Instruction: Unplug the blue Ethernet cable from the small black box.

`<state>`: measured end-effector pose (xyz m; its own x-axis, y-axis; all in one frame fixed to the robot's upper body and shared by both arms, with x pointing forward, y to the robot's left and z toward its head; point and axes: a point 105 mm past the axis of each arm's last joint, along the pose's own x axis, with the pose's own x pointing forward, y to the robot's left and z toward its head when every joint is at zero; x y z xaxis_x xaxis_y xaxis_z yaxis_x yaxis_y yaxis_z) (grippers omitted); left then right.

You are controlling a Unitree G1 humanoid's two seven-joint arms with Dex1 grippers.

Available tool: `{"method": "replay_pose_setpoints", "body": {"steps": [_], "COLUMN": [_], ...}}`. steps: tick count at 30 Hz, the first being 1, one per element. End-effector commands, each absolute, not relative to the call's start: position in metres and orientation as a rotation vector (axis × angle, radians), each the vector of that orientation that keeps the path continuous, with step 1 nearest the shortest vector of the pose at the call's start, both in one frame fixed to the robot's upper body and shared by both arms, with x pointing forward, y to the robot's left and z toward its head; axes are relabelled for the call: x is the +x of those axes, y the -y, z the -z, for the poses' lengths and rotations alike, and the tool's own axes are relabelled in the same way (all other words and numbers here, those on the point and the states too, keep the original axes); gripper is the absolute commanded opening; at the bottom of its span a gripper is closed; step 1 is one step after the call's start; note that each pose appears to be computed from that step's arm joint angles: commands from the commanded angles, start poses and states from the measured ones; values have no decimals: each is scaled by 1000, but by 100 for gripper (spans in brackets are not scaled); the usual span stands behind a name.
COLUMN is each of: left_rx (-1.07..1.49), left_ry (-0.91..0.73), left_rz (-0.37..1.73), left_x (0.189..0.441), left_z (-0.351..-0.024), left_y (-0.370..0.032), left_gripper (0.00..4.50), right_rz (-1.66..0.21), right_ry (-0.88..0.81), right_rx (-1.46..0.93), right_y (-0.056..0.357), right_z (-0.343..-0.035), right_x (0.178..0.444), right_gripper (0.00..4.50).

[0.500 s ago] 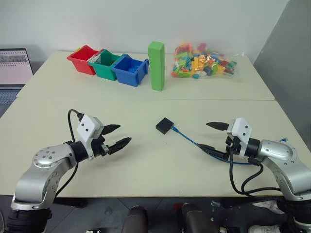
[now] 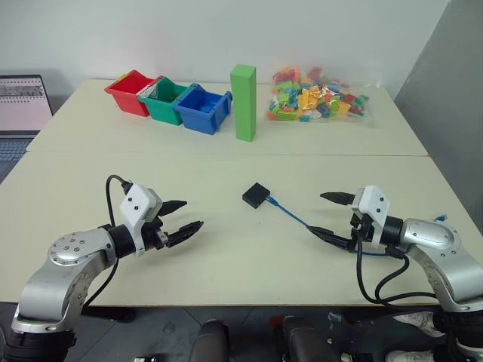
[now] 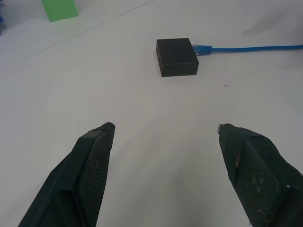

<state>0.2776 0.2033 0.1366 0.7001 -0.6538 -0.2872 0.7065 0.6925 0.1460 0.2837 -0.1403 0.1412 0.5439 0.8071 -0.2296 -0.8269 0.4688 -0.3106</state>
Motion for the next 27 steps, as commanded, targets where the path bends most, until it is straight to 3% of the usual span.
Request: {"method": "replay_pose_setpoints", "body": {"steps": [1,6,11,18,26,27], "left_rx": [323,310,330,343,340,338], "left_ry": [-175,-146,-163,-172,-171,-171], "left_rz": [801,855,914,963,976,977], "left_x": [278,277,274,272,271,271], "left_z": [-150,-151,-149,-147,-144,-144], "left_y": [-200,-196,-190,-182,-179,-178], "left_gripper": [371,371,371,371,371,371], "right_rz": [-1001,-985,-877,-815,-814,-809], "right_ry": [-43,-86,-161,-218,-301,-309], "right_rx": [-416,-458,-433,-328,-287,-280], "right_y": [133,116,100,75,63,61], "right_z": [-141,-117,-92,-85,-86,-86], "right_x": [286,291,316,346,363,364], "right_gripper": [447,447,447,447,447,429]}}
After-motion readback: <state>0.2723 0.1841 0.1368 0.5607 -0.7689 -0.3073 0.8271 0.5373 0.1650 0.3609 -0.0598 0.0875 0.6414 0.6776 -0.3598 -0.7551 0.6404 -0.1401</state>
